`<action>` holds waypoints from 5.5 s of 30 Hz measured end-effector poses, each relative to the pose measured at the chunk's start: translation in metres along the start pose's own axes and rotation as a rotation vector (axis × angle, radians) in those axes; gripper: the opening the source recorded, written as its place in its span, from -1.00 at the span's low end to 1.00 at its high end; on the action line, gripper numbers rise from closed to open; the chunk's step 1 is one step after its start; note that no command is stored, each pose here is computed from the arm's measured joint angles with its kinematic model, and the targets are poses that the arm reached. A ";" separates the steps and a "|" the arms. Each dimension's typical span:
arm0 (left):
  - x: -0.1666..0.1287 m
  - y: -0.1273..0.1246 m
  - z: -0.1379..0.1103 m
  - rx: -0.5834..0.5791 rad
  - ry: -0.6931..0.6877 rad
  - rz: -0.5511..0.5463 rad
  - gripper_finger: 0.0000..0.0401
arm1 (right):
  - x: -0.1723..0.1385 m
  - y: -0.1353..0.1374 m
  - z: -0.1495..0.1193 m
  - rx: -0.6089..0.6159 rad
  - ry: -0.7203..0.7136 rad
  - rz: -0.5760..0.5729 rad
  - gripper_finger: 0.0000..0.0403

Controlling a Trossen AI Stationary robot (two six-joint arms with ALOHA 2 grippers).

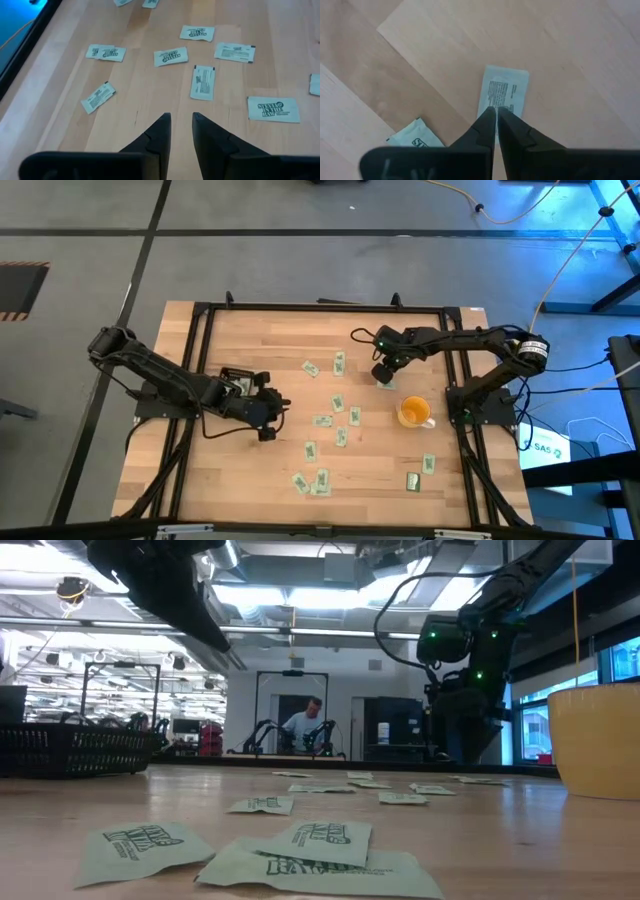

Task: Pick and place Stevia / Truvia into bins
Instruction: Put the stevia packet into the black bin

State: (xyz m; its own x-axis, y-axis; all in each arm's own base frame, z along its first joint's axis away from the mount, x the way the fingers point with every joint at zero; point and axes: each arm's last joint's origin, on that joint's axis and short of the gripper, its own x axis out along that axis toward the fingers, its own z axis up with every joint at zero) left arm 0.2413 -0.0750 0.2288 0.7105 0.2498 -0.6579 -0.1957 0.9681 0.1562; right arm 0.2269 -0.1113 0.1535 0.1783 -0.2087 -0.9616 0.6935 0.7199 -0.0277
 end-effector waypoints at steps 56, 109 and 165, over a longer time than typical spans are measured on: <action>0.000 0.000 0.000 -0.001 0.000 0.000 -0.70 | 0.024 -0.006 -0.028 -0.030 0.016 -0.019 -0.76; 0.000 0.001 0.001 0.026 -0.012 0.028 -0.61 | 0.012 0.009 -0.006 -0.117 -0.040 0.173 -0.98; 0.055 0.004 0.059 0.248 -0.590 -0.272 -0.60 | -0.068 0.135 0.003 -0.650 -0.584 1.286 -0.99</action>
State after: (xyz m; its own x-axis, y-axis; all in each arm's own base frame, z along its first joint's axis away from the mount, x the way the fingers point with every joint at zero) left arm 0.3199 -0.0565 0.2366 0.9748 -0.1027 -0.1978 0.1519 0.9556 0.2526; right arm 0.3105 -0.0024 0.2156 0.7389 0.6441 -0.1980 -0.5176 0.7307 0.4452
